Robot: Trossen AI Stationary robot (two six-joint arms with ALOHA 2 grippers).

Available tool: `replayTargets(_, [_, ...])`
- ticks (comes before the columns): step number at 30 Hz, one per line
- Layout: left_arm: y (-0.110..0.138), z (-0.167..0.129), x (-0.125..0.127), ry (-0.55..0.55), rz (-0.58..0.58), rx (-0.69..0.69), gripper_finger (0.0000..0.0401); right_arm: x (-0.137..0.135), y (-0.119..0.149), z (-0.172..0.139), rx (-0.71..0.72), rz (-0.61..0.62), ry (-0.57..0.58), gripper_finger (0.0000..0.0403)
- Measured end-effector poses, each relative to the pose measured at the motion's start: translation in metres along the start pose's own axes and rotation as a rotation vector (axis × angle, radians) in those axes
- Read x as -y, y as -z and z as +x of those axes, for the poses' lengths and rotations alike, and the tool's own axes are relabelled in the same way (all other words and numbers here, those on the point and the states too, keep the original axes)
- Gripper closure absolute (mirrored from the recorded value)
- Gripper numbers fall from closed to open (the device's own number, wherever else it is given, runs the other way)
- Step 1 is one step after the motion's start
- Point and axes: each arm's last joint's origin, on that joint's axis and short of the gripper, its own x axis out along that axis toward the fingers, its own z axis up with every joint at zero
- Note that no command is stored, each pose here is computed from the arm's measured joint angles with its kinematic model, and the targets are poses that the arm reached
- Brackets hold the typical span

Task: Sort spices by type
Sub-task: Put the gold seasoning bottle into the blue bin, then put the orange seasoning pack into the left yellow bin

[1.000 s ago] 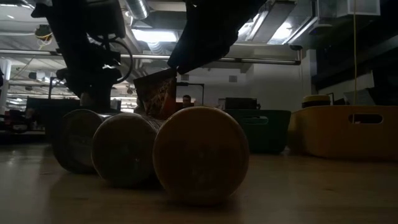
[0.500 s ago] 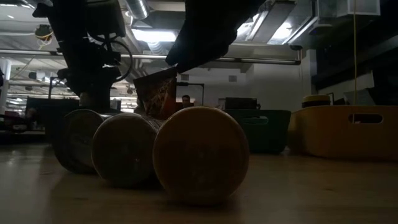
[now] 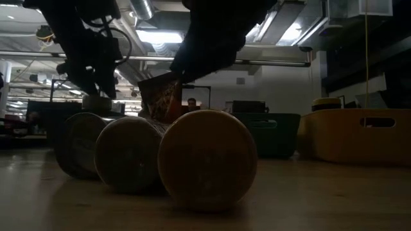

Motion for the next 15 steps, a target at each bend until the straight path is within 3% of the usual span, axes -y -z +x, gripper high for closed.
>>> replayTargets(15, [-0.004, -0.029, -0.021, 0.116, -0.1, 0.11, 0.0084, -0.006, 0.013, 0.043, 0.033, 0.007, 0.026, 0.0119])
